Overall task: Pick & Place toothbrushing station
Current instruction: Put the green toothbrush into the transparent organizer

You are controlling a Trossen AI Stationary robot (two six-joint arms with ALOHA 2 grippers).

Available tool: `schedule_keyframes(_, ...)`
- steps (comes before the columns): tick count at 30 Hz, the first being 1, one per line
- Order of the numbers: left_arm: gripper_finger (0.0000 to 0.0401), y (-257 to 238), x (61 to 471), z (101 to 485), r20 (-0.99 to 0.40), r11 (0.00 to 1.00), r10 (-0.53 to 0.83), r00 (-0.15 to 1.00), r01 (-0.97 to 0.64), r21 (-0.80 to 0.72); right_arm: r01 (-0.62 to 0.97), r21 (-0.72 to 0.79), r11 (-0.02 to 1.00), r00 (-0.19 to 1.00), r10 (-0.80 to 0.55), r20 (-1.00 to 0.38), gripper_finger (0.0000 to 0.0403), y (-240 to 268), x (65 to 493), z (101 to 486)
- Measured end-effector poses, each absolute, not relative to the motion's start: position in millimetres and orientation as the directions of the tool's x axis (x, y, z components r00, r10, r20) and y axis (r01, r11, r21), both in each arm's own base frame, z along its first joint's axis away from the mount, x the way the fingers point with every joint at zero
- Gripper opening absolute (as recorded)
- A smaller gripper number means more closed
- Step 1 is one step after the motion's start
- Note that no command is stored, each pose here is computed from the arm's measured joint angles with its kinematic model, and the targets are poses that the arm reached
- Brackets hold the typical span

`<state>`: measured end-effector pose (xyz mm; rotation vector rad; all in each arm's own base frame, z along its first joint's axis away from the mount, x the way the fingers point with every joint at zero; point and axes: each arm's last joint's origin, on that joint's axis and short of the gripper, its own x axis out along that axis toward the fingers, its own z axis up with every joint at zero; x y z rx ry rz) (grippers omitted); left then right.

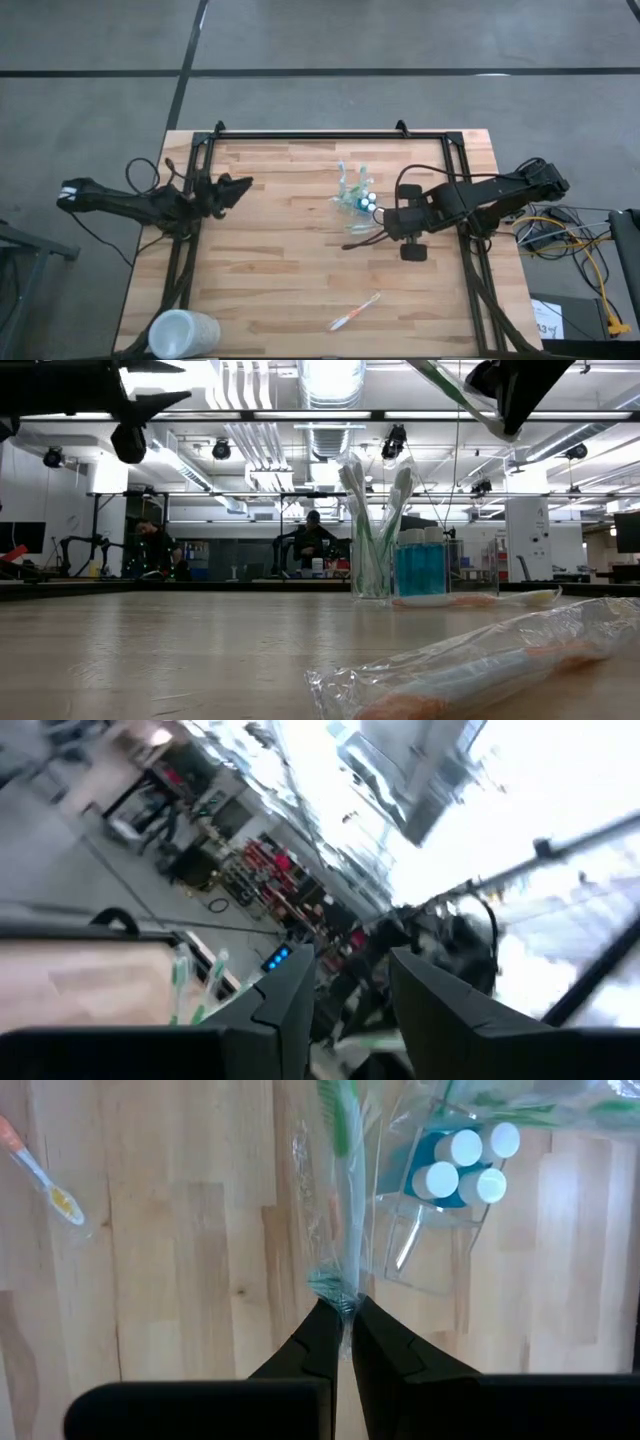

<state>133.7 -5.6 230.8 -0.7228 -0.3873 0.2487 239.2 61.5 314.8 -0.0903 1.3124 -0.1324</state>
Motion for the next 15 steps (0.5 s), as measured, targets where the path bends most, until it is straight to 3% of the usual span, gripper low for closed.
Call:
schedule_keyframes(4,0.0136,-5.6,137.7,227.6,0.233,0.643,0.371,0.899,-0.067,-0.763,0.048,-0.140,0.989,0.250,-0.148,-0.957,0.0013,61.6,239.2,314.9)
schedule_keyframes(15,0.0135,-10.5,162.3,213.0,0.104,0.673,0.317,0.943,-0.147,-0.725,0.039,-0.121,0.992,0.324,-0.127,-0.937,0.0013,63.6,246.6,316.7)
